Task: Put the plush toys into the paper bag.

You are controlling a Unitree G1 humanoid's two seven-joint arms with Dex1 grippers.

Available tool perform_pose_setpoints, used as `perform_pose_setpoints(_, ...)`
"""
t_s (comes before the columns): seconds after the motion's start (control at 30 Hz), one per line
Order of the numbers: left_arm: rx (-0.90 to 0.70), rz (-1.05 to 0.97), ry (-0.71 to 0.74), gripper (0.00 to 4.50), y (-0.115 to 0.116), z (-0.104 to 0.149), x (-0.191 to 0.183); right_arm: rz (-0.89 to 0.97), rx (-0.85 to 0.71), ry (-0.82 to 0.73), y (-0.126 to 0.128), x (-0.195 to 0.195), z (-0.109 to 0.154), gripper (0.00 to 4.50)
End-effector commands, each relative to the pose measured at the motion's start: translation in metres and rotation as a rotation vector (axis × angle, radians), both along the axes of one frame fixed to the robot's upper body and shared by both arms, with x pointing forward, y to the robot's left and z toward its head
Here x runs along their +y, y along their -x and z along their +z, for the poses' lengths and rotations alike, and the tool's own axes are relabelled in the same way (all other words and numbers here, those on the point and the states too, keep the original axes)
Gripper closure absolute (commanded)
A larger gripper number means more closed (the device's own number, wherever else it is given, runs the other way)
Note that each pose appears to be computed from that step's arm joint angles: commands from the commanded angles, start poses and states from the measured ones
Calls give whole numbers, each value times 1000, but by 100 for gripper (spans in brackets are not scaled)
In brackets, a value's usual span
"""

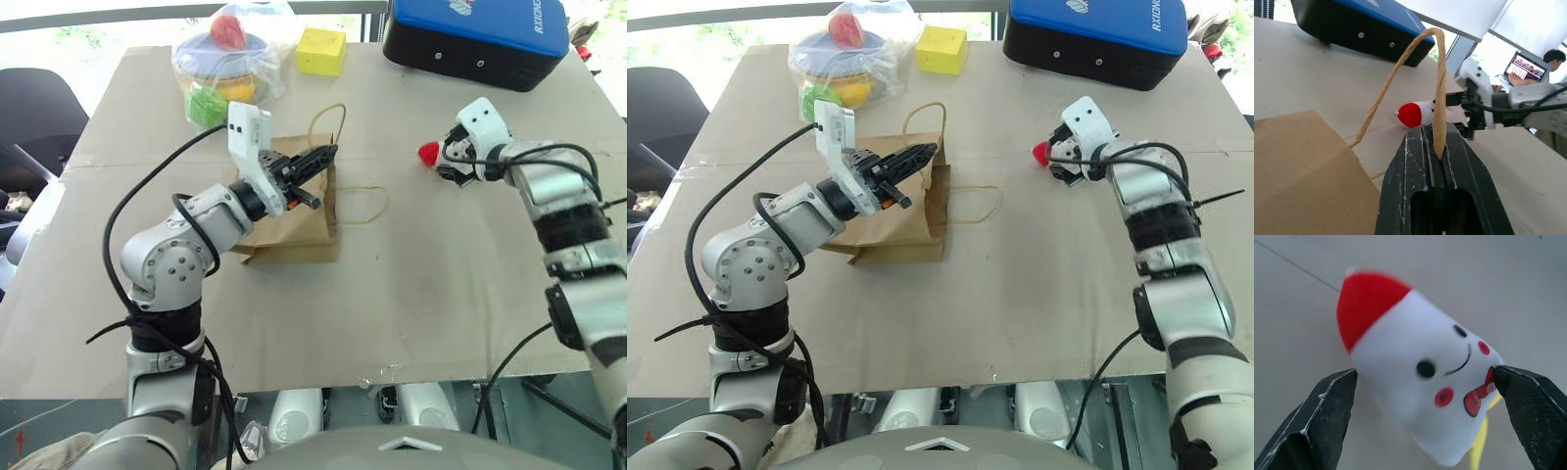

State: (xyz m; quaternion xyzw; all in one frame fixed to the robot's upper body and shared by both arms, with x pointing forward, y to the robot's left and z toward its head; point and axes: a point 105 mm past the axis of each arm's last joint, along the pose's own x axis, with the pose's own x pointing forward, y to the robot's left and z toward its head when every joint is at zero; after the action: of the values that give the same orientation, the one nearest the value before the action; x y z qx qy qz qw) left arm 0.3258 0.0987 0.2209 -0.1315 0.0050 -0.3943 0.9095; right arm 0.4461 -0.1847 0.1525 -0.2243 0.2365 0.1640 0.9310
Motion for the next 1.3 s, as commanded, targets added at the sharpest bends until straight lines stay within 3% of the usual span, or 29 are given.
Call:
perform_pose_setpoints(0.03,-77,15,14,450,5,15,0,-2,-38,-12,-9,-6,9,137)
perform_pose_setpoints(0.13,-74,22,23,450,5,14,2,29,-48,-3,-10,-5,9,293)
perform_pose_setpoints(0.27,-54,13,60,450,5,13,4,155,-183,-33,-6,8,28,445)
perform_pose_setpoints(0.43,-96,-54,190,450,8,28,9,471,-443,15,35,54,68,445)
perform_pose_setpoints(0.53,-94,-125,348,450,12,48,13,641,-505,118,72,81,64,445)
perform_pose_setpoints(0.63,-81,-162,368,450,12,52,15,735,-518,210,94,94,52,445)
perform_pose_setpoints(1.07,-22,-318,306,450,18,45,-13,1023,-638,427,112,156,39,445)
perform_pose_setpoints(1.2,-14,-328,273,450,21,35,-18,1182,-703,514,118,179,35,445)
perform_pose_setpoints(1.3,-42,-359,191,450,31,21,-24,1358,-729,455,134,211,28,445)
